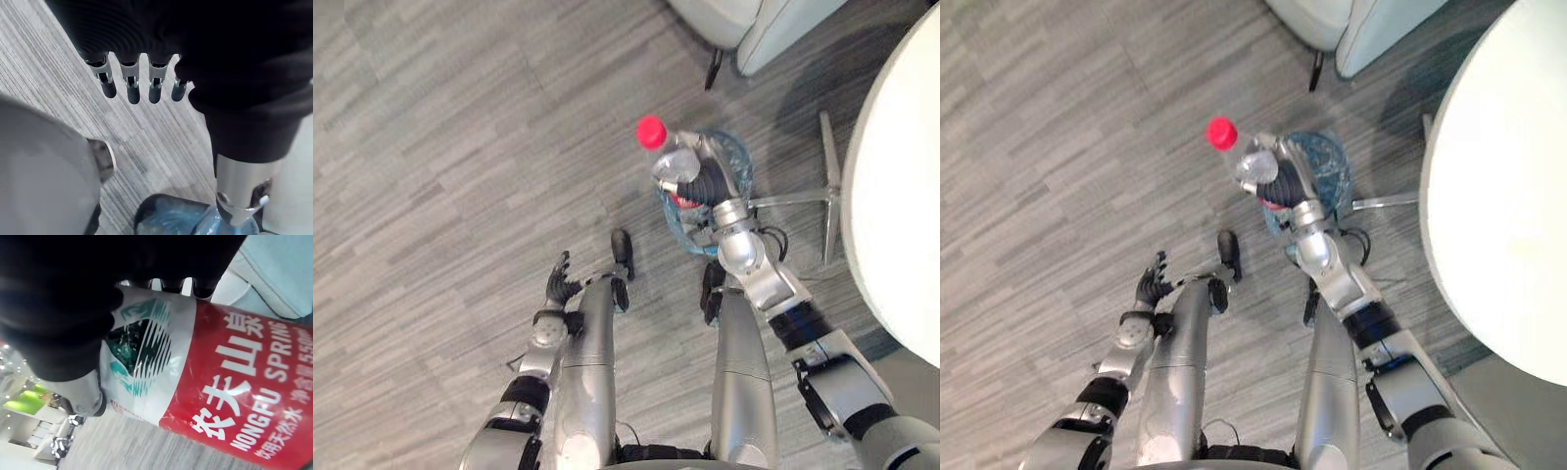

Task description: Gather rubbish on tea table into small bin, then transfer packed bag to large trash can.

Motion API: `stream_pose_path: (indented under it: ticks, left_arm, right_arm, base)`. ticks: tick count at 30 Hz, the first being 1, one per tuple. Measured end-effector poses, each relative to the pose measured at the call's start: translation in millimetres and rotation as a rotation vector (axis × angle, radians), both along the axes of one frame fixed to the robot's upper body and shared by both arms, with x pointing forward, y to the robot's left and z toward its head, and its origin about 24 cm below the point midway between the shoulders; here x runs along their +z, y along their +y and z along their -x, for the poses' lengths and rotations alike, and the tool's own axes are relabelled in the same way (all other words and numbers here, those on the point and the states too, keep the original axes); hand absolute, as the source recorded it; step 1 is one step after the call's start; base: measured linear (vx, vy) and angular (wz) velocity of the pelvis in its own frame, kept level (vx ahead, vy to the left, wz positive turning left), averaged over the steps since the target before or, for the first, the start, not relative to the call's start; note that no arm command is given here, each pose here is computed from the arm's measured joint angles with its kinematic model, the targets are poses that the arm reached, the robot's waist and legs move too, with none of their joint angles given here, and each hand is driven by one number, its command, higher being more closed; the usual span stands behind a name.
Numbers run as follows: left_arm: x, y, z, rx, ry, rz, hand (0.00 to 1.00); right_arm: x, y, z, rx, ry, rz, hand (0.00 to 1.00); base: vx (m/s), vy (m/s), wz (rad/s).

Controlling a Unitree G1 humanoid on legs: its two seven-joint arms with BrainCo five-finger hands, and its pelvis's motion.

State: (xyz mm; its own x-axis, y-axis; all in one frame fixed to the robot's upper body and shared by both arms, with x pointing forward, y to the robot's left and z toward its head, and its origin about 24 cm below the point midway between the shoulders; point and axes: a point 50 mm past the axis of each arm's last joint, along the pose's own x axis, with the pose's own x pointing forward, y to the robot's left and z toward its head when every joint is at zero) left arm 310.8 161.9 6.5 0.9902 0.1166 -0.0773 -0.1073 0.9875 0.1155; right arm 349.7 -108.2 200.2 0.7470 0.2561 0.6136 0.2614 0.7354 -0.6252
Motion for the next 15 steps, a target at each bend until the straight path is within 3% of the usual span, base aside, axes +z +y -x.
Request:
stream_pose_path:
  ticks: [15]
  left_arm:
    - [33,7,-8,0.029,-0.161,0.051,0.0]
  right_arm:
    - [14,-32,-36,-0.181,0.077,-0.037,1.0]
  base:
    - [-0.01,-0.034,0.05]
